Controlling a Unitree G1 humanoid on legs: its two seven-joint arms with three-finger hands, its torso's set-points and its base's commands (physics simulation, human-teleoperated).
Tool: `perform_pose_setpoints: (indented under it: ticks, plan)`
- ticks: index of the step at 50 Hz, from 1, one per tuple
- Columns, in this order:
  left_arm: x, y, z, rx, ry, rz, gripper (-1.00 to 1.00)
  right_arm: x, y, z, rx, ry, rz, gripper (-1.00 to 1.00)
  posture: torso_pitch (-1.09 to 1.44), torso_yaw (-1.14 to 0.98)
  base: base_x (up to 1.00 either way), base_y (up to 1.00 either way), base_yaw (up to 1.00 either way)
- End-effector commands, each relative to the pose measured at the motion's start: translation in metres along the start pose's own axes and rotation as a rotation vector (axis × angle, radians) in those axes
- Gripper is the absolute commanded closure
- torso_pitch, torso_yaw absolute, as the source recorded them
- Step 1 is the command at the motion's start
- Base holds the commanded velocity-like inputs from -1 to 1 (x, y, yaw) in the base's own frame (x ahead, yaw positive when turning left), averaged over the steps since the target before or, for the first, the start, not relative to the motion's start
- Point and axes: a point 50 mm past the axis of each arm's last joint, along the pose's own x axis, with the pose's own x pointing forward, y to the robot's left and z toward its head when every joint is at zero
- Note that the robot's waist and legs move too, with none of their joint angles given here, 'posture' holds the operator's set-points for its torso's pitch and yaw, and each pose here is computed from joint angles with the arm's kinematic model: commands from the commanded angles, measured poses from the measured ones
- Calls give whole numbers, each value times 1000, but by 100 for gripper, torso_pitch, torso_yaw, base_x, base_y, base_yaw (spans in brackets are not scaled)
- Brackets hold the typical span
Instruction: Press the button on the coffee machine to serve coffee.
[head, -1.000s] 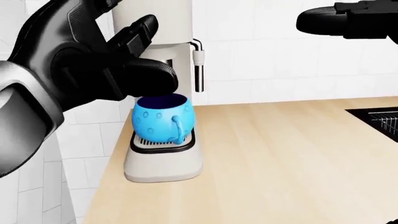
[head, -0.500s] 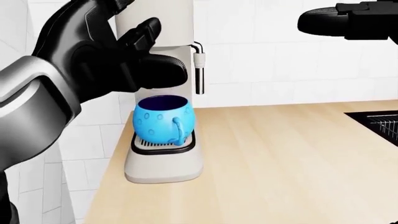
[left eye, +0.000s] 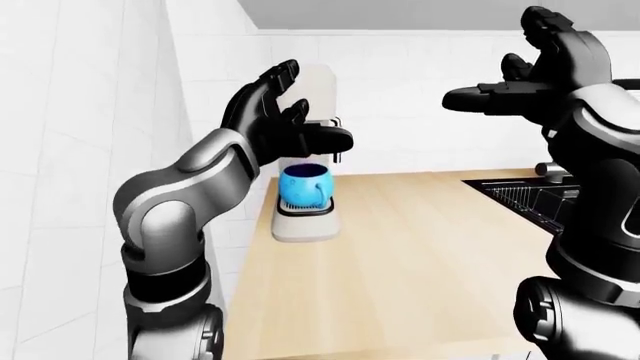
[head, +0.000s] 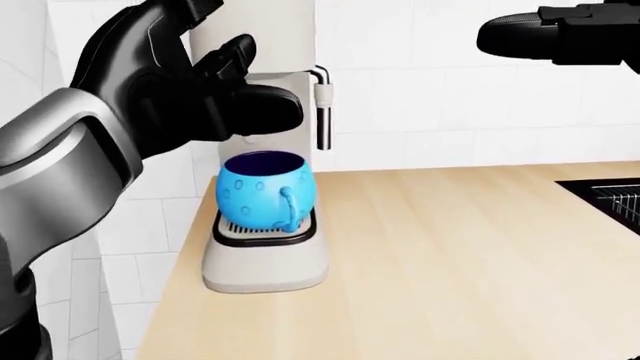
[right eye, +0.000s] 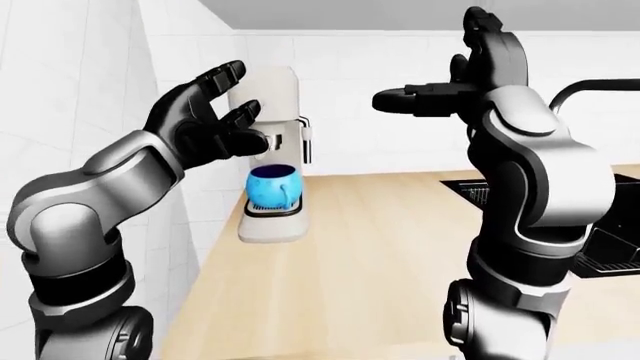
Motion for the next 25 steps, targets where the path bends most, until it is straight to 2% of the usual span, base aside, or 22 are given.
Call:
perform_pose_setpoints:
  ticks: [1, 25]
  plan:
    - [-1, -3, 14, 3, -70, -6, -100, -3, -1, 15, 5, -74, -6, -100, -69, 0, 0, 0, 0]
    - [14, 1, 12, 5, -67, 11, -100, -3, -1, 10, 17, -71, -4, -100, -69, 0, 0, 0, 0]
